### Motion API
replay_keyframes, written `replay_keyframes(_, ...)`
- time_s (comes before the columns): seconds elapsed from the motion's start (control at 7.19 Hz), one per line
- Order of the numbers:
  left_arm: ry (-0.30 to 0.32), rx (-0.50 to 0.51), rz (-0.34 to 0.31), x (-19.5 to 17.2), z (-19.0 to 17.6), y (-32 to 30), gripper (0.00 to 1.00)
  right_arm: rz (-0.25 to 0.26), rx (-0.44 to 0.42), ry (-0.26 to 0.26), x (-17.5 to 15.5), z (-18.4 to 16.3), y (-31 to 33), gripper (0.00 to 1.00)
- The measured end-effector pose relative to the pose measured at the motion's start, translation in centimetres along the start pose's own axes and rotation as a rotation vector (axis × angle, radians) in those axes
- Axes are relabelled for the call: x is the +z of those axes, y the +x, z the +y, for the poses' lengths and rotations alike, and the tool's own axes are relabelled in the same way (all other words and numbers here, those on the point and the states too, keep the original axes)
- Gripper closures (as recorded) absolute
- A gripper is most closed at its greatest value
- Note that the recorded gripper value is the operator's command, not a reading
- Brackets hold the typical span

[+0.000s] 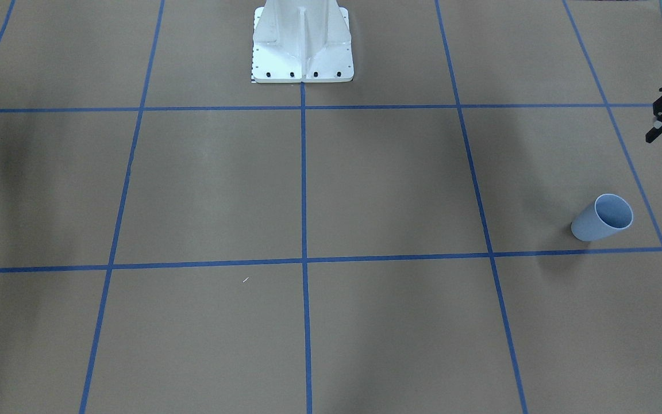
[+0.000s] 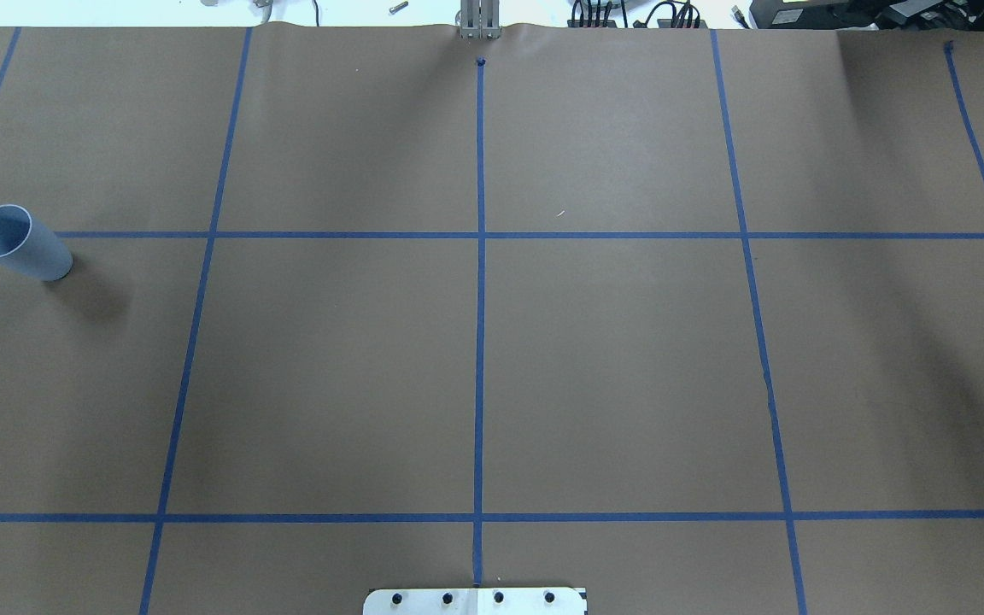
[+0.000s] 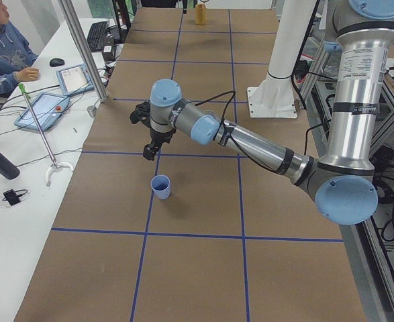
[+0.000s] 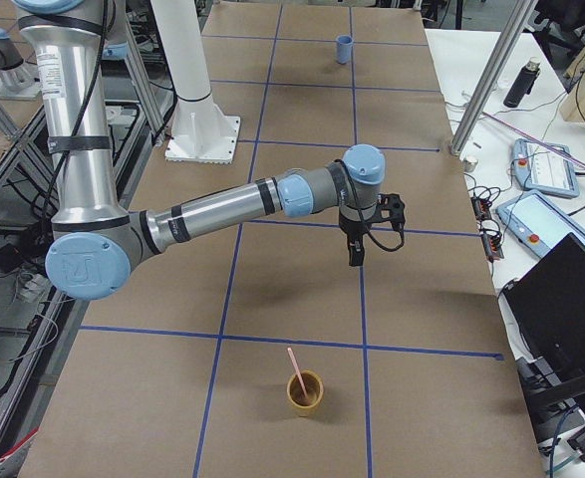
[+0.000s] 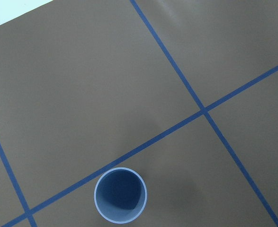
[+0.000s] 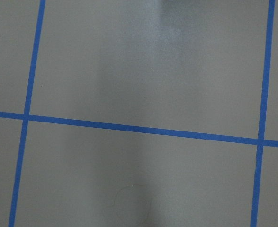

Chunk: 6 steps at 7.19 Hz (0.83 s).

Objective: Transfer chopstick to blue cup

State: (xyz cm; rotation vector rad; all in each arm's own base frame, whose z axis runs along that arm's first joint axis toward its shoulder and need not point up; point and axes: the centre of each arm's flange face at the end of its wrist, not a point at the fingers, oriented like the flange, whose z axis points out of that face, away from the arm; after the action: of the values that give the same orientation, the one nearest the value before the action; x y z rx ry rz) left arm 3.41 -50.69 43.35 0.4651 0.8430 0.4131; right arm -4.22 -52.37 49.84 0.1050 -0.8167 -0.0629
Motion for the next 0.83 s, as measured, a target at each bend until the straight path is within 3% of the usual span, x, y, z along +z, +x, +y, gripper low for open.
replay_keyframes(0.56,-0.02,-0.011,-0.011,1.1,2.1,-1.1,0.02,0.0,0.0,0.001,0.0,0.1,0.0,0.0)
replay_keyframes(0.83,-0.041,-0.036,0.038,1.7,4.5,-1.4,0.01,0.003,0.001,-0.001,0.1,0.0,0.1,0.0)
